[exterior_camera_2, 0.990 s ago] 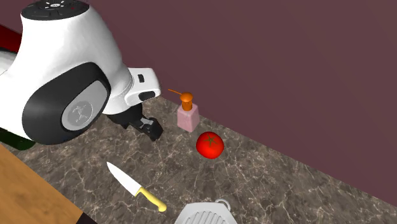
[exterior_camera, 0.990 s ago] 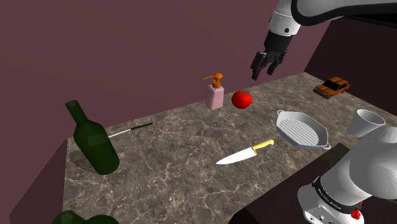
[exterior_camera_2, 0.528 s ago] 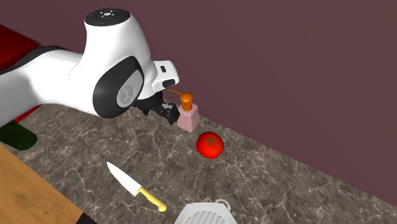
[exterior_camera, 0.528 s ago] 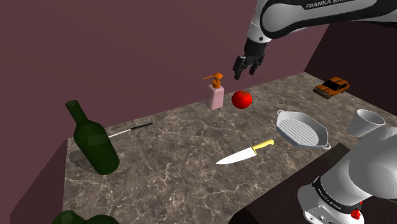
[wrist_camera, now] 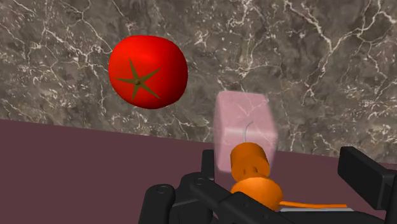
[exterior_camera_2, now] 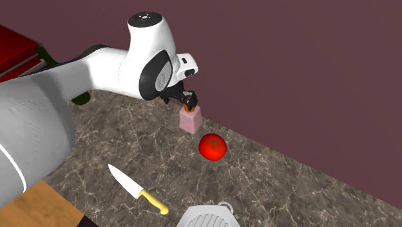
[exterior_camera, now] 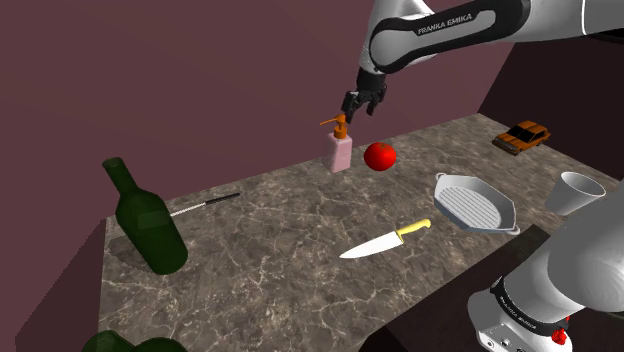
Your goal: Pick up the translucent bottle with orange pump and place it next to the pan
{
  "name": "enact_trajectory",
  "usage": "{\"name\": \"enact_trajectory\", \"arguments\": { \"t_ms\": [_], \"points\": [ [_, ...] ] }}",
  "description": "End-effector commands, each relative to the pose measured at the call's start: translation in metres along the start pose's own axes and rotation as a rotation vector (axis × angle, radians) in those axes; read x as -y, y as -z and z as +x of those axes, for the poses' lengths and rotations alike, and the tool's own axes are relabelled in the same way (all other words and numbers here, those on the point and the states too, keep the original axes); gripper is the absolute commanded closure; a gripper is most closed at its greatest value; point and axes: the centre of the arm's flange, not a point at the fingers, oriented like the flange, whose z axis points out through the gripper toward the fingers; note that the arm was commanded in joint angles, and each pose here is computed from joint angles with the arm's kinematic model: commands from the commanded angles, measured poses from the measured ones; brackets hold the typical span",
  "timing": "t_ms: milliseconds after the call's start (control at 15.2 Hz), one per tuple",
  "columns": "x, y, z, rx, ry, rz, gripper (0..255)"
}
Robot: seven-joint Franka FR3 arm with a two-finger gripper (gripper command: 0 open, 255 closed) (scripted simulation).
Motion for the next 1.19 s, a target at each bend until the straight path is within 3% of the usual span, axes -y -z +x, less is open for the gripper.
{"name": "enact_trajectory", "arguments": {
  "t_ms": [0,198,660,1122],
  "points": [
    [0.000,-0.015,0.019,-0.012,0.006,-0.007,0],
    [0.000,-0.032,0.047,-0.026,0.014,-0.015,0],
    [-0.001,-0.069,0.048,-0.026,0.014,-0.015,0],
    [-0.001,-0.072,0.048,-0.026,0.014,-0.015,0]
  ]
}}
